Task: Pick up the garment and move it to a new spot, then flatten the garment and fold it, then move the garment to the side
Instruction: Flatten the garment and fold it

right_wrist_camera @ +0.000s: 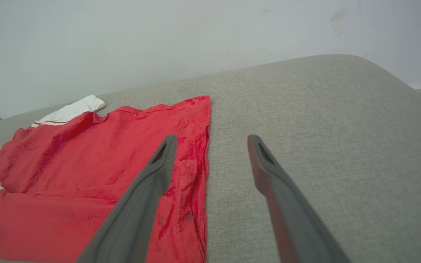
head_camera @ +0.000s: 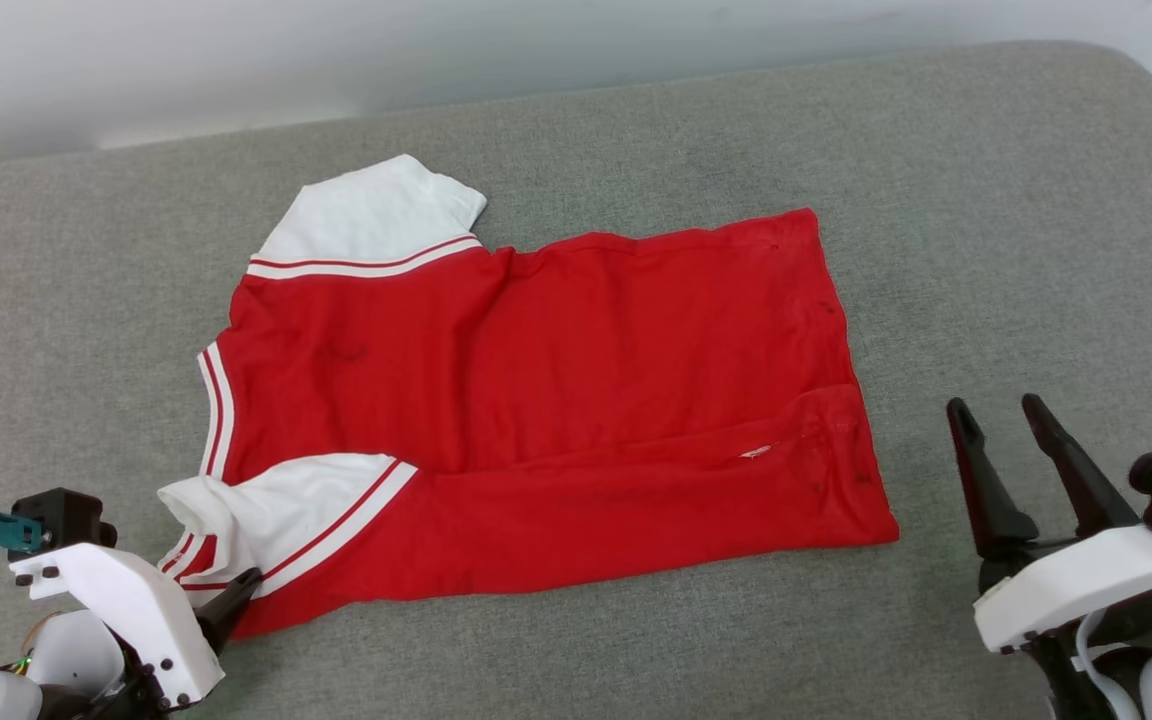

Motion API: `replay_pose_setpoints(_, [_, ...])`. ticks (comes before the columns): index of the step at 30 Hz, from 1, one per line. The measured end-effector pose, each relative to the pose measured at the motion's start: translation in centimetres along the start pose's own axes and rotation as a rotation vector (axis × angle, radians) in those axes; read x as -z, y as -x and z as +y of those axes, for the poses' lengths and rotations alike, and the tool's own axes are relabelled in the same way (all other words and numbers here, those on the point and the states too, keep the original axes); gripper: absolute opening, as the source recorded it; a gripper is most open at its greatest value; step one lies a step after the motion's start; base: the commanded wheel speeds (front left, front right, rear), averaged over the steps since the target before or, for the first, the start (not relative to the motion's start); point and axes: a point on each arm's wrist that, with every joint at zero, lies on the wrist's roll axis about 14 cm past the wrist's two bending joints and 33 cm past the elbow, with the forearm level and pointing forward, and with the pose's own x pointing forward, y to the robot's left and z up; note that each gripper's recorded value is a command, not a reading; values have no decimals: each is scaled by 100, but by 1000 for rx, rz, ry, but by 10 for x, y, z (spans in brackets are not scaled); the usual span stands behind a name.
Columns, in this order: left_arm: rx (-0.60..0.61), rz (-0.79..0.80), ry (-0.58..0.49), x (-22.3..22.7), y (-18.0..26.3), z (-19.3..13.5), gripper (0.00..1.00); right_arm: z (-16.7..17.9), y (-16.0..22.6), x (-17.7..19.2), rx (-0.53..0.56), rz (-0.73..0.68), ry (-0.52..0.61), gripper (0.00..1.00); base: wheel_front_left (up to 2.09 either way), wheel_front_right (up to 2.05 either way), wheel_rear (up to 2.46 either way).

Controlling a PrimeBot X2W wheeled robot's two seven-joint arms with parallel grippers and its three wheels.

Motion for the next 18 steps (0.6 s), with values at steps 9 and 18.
replay_pose_setpoints(9, [41, -97, -41, -16, 15, -14, 0, -24, 9, 23, 29, 195, -51, 100, 0, 0, 0])
replay_pose_setpoints(18, [66, -223, -112, -41, 35, -31, 0, -11, 8, 67, -55, 533, -38, 100, 0, 0, 0])
